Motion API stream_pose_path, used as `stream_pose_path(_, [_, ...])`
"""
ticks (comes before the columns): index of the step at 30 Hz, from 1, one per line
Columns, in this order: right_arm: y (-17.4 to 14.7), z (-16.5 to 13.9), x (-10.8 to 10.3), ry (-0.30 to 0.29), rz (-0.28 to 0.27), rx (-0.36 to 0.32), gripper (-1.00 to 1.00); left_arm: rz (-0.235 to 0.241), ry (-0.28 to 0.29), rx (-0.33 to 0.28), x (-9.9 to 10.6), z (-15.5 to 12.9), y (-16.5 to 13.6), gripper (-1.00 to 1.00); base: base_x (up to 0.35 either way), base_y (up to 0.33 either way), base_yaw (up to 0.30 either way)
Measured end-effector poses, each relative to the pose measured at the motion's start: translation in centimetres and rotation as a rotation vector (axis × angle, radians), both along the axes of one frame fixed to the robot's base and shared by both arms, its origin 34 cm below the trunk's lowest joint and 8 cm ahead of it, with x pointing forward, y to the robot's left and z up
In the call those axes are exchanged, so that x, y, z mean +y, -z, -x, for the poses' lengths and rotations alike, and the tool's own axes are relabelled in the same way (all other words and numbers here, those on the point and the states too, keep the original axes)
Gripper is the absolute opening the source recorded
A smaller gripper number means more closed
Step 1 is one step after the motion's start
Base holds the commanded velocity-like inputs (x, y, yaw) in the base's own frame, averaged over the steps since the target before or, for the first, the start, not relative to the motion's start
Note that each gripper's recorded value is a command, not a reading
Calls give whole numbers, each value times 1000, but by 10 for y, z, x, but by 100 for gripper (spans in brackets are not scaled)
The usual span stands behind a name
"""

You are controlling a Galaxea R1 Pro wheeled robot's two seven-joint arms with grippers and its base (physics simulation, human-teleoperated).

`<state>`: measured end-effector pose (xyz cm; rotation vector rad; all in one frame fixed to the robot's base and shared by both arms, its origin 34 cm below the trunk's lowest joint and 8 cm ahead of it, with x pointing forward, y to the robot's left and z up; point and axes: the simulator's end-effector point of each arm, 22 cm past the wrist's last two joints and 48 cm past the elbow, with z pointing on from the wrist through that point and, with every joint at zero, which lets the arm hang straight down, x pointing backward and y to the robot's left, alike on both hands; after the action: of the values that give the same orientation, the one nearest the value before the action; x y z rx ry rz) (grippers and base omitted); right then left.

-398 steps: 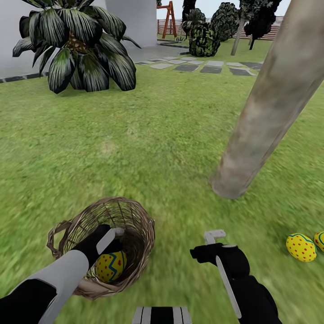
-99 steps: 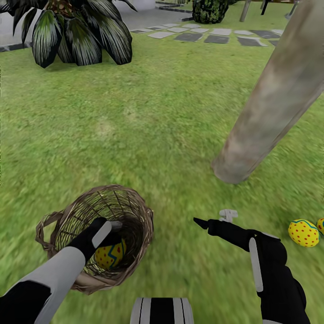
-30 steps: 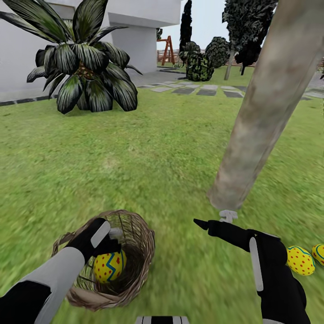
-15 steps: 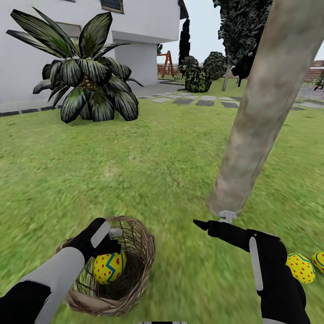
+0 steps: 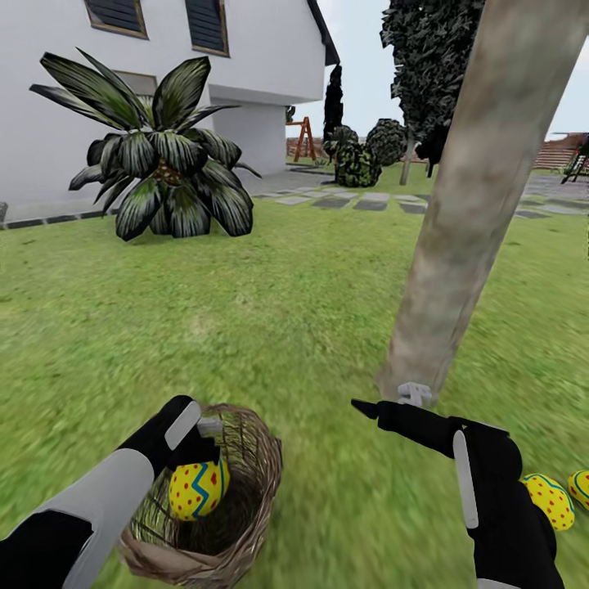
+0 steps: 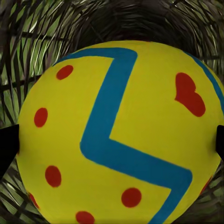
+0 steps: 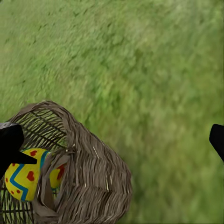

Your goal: Take the three Easter eggs out of the wicker basket on the lawn in the garden, then place them on the lawn next to a single tree (choose any tree) so that all three eggs are next to the same tree and none are left in the basket.

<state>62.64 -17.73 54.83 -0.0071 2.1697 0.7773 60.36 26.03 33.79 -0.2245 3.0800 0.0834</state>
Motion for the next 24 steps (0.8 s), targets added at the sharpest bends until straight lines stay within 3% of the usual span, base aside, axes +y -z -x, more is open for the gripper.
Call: stream_pose_path(24, [-49, 6, 0, 0, 0, -85, 100, -1, 6, -81, -1, -11, -47, -100, 0, 0, 0])
